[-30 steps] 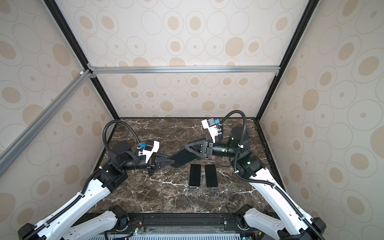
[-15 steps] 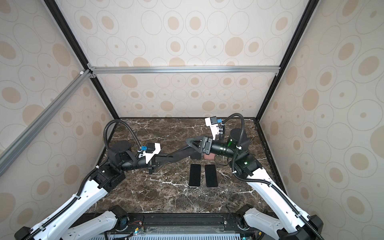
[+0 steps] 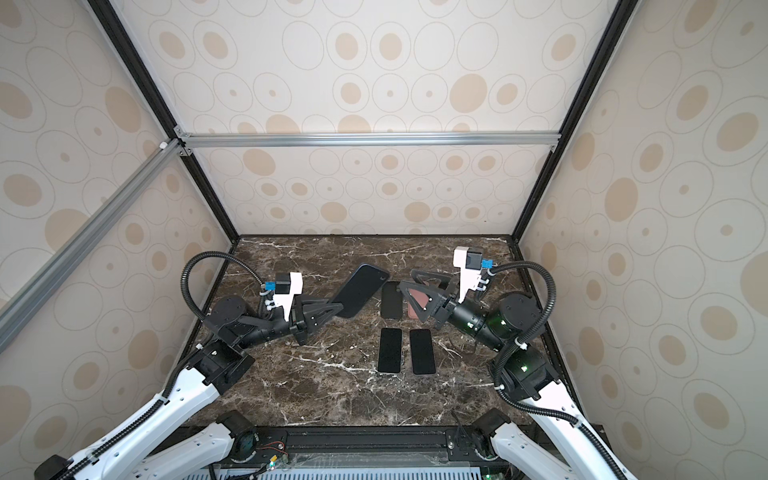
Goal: Take the phone out of the phone case
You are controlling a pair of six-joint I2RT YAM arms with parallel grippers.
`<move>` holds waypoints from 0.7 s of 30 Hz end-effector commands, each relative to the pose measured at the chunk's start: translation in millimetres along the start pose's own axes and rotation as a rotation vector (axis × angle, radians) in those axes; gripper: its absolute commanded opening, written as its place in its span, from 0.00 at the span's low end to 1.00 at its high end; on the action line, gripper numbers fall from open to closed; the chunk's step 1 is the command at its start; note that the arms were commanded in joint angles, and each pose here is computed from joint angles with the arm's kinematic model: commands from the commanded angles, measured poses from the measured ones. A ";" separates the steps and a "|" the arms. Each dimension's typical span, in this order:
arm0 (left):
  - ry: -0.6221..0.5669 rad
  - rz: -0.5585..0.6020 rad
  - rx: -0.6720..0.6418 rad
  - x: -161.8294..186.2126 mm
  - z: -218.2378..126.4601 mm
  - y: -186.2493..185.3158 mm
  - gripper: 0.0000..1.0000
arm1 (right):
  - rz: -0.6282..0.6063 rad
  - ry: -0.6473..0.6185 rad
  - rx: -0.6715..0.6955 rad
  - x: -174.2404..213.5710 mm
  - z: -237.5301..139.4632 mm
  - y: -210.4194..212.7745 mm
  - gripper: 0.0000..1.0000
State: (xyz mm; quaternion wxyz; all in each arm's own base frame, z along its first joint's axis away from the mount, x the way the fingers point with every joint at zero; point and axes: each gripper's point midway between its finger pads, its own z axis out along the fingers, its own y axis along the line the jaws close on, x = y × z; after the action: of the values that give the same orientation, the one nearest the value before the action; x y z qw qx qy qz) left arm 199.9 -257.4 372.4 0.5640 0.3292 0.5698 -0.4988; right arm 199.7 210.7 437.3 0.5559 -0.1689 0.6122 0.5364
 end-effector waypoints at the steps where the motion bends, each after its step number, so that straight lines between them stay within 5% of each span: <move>1: -0.236 -0.137 0.092 -58.1 -5.0 -18.5 0.00 | -0.103 0.057 -0.125 13.8 5.9 14.9 0.63; 6: -0.310 -0.271 0.212 -66.6 -8.0 -29.6 0.00 | -0.117 0.100 -0.238 23.5 18.5 25.0 0.57; 21: -0.328 -0.306 0.283 -71.7 -13.5 -42.6 0.00 | -0.193 0.164 -0.432 53.1 53.1 59.8 0.45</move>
State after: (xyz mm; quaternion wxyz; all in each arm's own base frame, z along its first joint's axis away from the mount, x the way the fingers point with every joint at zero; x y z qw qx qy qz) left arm 188.9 -254.6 420.1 0.4962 0.2121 0.4948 -0.6811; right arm 174.8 296.4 402.6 0.4755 -0.3546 0.5587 0.5797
